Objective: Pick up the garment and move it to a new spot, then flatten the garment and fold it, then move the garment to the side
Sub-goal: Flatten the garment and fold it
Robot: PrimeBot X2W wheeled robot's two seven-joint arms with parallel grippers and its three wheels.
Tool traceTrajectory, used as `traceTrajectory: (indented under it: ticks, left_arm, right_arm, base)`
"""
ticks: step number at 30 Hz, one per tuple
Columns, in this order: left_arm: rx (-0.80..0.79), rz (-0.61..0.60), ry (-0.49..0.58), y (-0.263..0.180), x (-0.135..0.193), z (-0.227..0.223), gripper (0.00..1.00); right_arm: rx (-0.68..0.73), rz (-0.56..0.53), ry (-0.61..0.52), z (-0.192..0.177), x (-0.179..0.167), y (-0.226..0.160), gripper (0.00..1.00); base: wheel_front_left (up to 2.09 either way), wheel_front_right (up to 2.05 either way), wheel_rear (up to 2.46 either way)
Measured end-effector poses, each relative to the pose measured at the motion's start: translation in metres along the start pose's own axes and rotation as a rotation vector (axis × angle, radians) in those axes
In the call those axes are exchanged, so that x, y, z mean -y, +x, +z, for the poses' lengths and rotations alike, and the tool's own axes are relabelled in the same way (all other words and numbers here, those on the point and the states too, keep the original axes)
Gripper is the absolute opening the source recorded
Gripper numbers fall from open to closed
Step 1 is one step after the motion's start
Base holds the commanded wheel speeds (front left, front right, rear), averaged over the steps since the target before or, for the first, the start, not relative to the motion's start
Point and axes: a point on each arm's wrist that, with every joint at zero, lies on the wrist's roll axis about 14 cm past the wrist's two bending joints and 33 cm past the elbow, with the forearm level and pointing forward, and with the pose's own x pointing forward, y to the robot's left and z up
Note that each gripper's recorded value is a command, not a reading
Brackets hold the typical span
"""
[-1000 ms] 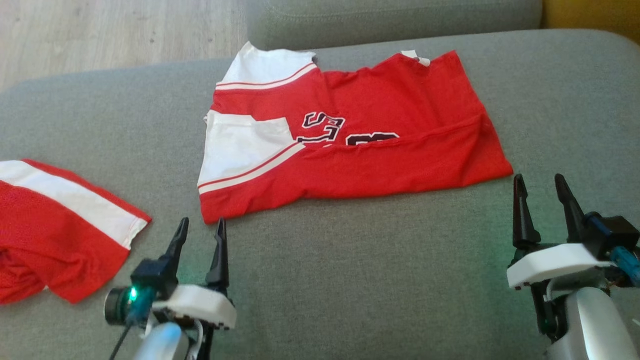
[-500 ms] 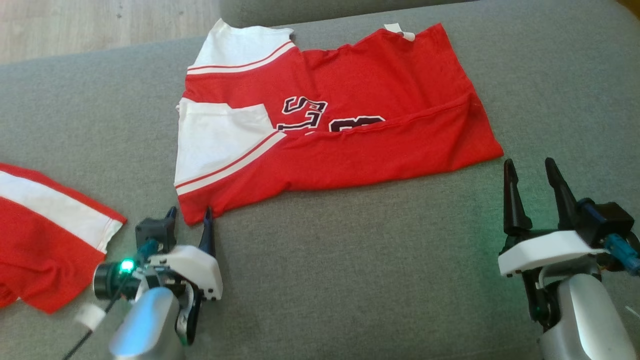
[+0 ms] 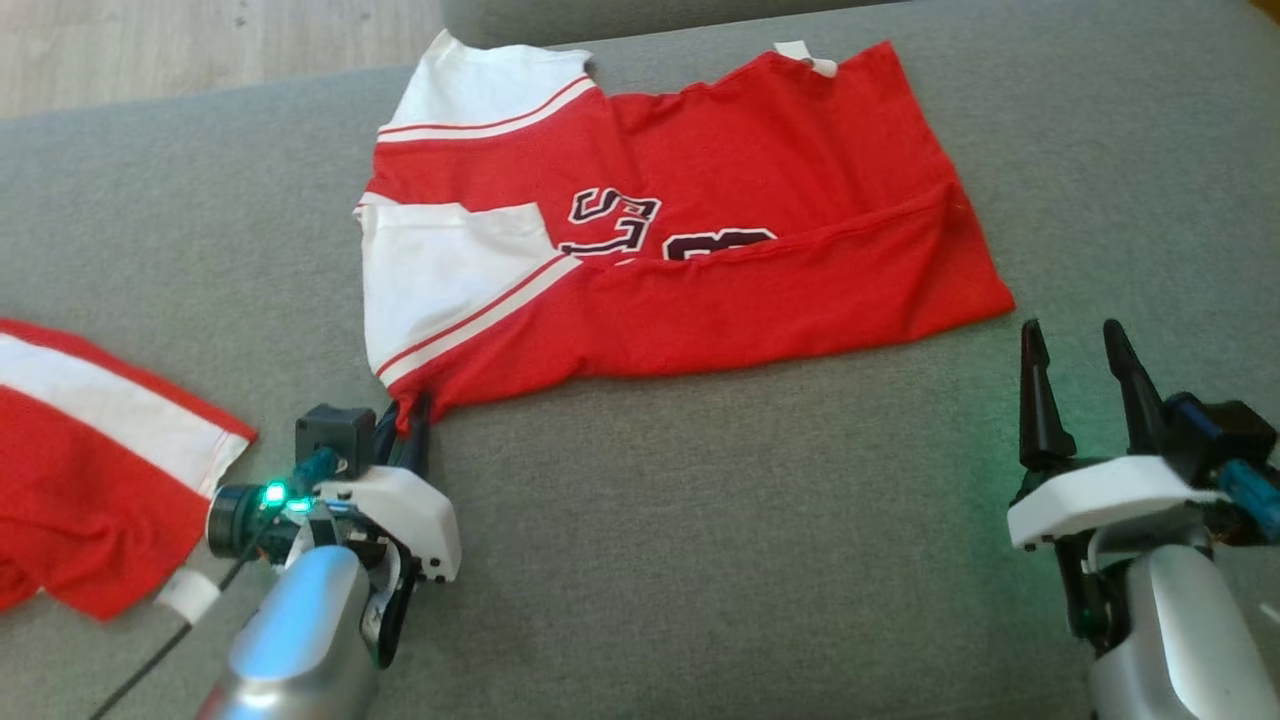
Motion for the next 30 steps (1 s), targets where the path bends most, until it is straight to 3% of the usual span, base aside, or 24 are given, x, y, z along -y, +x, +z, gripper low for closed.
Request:
traceTrajectory:
  ticks: [5, 11, 20, 26, 27, 28, 29, 30]
  left_arm:
    - [0.156, 0.003, -0.002, -0.007, -0.002, 0.025, 0.0]
    - [0.301, -0.006, 0.026, -0.016, 0.0, 0.06, 0.0]
    - [0.367, -0.031, 0.043, -0.021, 0.007, 0.076, 0.0]
    - [0.361, -0.034, 0.044, -0.019, 0.005, 0.073, 0.0]
    - [0.359, -0.03, 0.045, -0.019, 0.004, 0.072, 0.0]
    - [0.357, -0.029, 0.047, -0.018, 0.004, 0.072, 0.0]
    - [0.354, -0.028, 0.049, -0.018, 0.003, 0.071, 0.0]
    - [0.35, -0.026, 0.051, -0.018, 0.002, 0.07, 0.0]
  right_arm:
    - [-0.092, -0.019, -0.019, -0.013, 0.006, 0.013, 1.0]
    - [-0.23, -0.082, 0.062, -0.036, 0.019, 0.032, 1.0]
    - [-0.382, -0.078, 0.165, -0.069, 0.004, 0.052, 1.0]
    - [-0.399, -0.048, 0.196, -0.07, -0.012, 0.073, 1.0]
    - [-0.403, -0.044, 0.195, -0.07, -0.014, 0.076, 0.72]
    - [-0.408, -0.04, 0.194, -0.071, -0.016, 0.077, 0.21]
    - [-0.412, -0.039, 0.197, -0.072, -0.017, 0.078, 0.0]
    - [-0.41, -0.038, 0.196, -0.072, -0.018, 0.079, 0.0]
  base:
    - [0.0, 0.0, 0.0]
    - [0.0, 0.0, 0.0]
    - [0.0, 0.0, 0.0]
    - [0.0, 0.0, 0.0]
    - [0.0, 0.0, 0.0]
    - [0.0, 0.0, 0.0]
    - [0.0, 0.0, 0.0]
    - [0.0, 0.0, 0.0]
